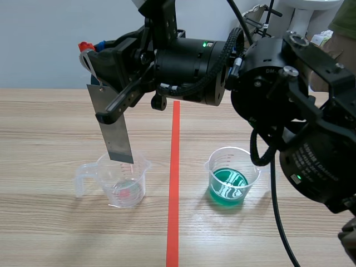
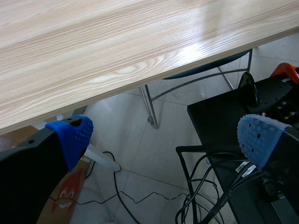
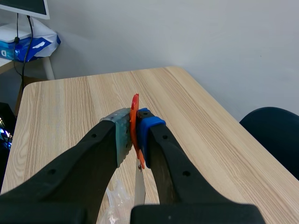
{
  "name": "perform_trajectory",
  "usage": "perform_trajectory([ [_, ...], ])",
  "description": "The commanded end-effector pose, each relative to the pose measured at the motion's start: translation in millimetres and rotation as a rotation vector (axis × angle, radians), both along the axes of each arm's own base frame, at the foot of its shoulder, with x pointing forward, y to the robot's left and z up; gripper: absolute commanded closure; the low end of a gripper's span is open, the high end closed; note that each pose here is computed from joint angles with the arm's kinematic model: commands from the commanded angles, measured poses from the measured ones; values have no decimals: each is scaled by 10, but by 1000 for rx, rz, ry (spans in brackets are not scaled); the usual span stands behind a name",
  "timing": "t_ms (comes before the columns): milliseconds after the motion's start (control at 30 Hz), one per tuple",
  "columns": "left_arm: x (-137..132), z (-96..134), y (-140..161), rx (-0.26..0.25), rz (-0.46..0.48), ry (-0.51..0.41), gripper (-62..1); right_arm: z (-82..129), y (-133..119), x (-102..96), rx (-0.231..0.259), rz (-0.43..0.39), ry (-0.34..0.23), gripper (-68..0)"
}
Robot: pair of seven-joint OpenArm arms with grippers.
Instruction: Do the redox reaction experiment
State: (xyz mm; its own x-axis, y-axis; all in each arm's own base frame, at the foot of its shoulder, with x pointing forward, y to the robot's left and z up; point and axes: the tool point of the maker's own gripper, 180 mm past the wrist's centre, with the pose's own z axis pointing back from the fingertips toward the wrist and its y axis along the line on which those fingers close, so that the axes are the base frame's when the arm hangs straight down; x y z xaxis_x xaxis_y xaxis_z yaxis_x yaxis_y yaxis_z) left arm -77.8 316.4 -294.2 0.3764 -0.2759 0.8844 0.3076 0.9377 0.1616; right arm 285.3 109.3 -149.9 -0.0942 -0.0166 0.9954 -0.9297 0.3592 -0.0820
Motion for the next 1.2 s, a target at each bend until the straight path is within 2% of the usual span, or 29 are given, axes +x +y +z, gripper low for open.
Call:
perform_trajectory([
  [0, 4, 91, -38, -15, -2, -41, -623, 213, 28, 7, 47, 9, -42, -6],
  [600, 6, 91, -37, -15, -3, -41, -623, 185, 46, -3, 44, 15, -34, -7],
  [1000, 14, 89, -37, -15, -3, -44, -623, -114, 94, 39, 55, 24, 50, -6],
  [1167, 14, 89, -37, -15, -3, -44, -623, -252, 75, 85, 39, 12, 83, -6],
])
